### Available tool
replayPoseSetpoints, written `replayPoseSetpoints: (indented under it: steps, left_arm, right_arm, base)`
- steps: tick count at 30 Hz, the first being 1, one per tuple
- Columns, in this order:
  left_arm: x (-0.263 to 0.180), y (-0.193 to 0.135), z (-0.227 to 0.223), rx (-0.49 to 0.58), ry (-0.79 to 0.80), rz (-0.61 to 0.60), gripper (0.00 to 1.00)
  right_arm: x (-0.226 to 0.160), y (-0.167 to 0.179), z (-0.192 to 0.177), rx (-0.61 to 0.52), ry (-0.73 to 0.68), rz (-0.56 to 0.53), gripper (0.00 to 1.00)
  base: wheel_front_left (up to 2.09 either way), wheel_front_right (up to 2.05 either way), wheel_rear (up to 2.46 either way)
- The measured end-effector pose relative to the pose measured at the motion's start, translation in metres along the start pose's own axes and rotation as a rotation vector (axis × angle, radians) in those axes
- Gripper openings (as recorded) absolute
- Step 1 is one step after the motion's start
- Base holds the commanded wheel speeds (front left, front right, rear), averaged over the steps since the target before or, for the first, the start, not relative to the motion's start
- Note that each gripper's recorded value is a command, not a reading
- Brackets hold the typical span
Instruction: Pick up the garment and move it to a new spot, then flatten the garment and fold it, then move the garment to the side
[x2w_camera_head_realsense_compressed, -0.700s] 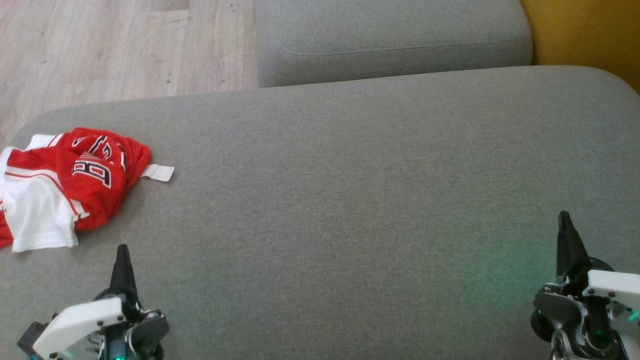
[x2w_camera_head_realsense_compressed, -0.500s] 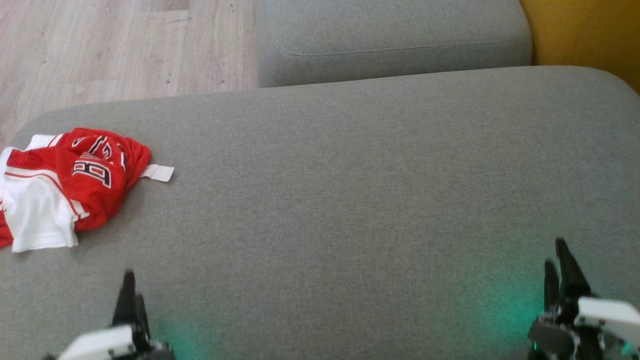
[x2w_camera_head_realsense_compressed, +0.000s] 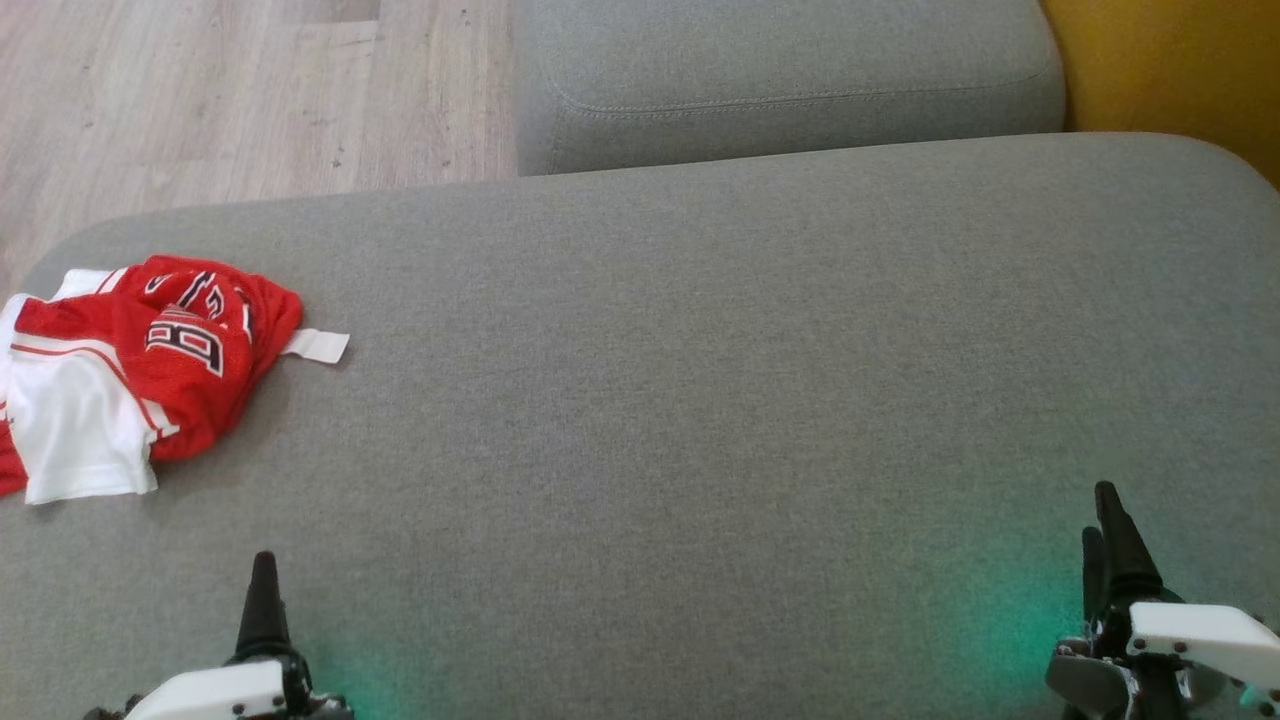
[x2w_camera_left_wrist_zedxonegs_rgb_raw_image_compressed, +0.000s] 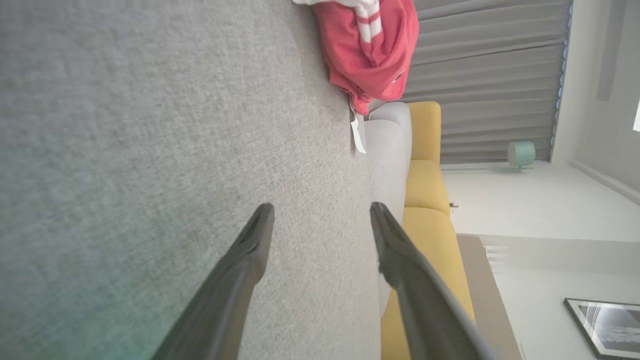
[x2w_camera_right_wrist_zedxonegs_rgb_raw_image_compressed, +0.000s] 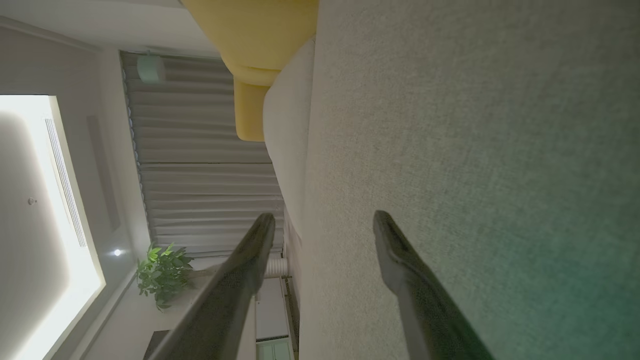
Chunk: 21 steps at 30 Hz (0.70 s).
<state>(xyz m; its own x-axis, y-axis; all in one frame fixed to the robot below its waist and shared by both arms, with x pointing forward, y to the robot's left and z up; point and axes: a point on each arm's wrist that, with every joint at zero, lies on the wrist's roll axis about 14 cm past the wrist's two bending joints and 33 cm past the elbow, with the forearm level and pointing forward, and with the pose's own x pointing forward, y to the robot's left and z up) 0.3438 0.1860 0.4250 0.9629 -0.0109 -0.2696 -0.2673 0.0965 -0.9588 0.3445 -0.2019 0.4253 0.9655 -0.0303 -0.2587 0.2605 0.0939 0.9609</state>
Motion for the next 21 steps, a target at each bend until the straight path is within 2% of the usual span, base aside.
replayPoseSetpoints:
  steps: [21]
  left_arm:
    - [0.000,-0.011,-0.008,0.335,0.007,-0.018,1.00]
  right_arm:
    - [0.002,0.010,-0.008,-0.298,0.011,0.026,1.00]
  base:
    - [0.00,0.00,0.00]
